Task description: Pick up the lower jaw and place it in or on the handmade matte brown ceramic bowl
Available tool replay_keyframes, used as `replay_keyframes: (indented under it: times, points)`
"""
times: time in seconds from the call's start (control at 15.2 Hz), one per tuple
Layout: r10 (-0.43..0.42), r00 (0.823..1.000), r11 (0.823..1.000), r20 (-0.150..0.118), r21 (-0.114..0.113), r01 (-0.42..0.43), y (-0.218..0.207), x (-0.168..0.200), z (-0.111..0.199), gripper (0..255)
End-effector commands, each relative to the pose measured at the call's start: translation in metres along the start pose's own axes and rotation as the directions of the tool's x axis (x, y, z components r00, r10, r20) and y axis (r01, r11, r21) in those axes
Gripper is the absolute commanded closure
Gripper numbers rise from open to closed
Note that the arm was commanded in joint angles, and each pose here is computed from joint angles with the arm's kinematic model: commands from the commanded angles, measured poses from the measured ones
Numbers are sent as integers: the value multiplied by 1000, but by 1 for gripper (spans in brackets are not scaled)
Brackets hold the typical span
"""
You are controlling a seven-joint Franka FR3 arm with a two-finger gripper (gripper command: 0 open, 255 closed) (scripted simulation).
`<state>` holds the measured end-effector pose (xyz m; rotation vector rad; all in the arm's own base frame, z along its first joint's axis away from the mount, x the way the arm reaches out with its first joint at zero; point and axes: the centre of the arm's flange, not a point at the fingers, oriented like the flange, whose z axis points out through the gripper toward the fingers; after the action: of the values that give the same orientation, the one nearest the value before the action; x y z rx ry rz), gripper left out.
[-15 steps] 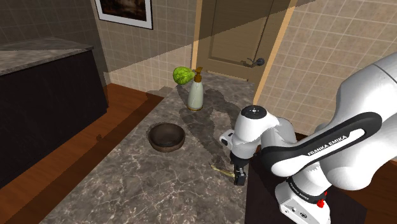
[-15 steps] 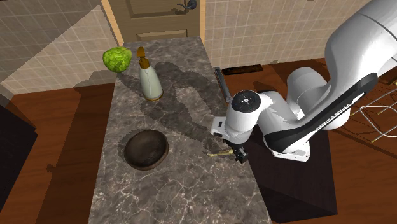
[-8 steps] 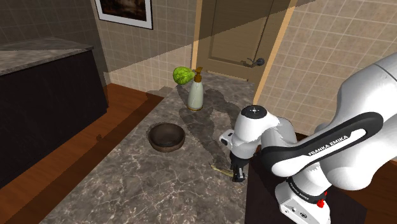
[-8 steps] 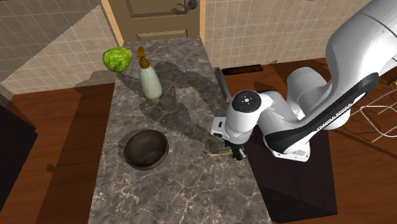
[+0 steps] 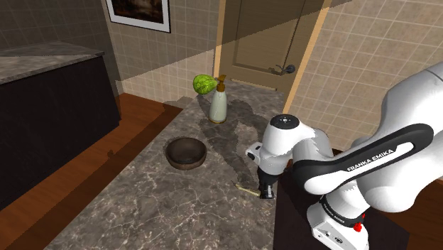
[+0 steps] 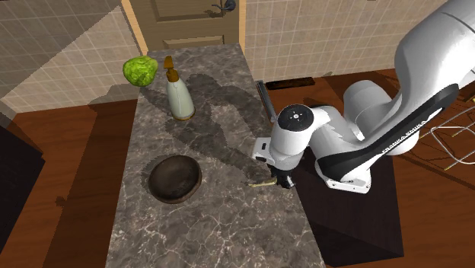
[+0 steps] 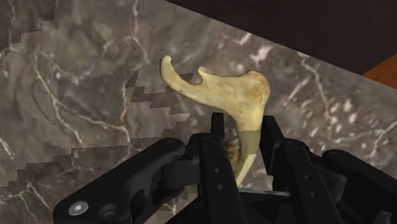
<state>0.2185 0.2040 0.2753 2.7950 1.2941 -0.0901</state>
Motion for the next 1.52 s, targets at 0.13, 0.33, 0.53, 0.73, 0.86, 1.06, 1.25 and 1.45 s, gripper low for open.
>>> replay_keyframes:
  times: [0.13,0.33,0.53,0.73,0.86,1.06,1.25,1.45]
  points:
    - [1,1000,1000,2,0,-1,1,-2,-20,255]
    - [1,1000,1000,2,0,-1,1,-3,-36,255]
    - [1,1000,1000,2,0,-1,2,-4,-52,255]
    - [1,1000,1000,2,0,-1,2,-6,-67,255]
    - [1,1000,1000,2,0,-1,2,-7,-78,255]
    - [1,1000,1000,2,0,-1,3,-8,-94,255]
    - [1,1000,1000,2,0,-1,3,-9,-109,255]
    - [1,1000,1000,2,0,-1,20,27,-112,255]
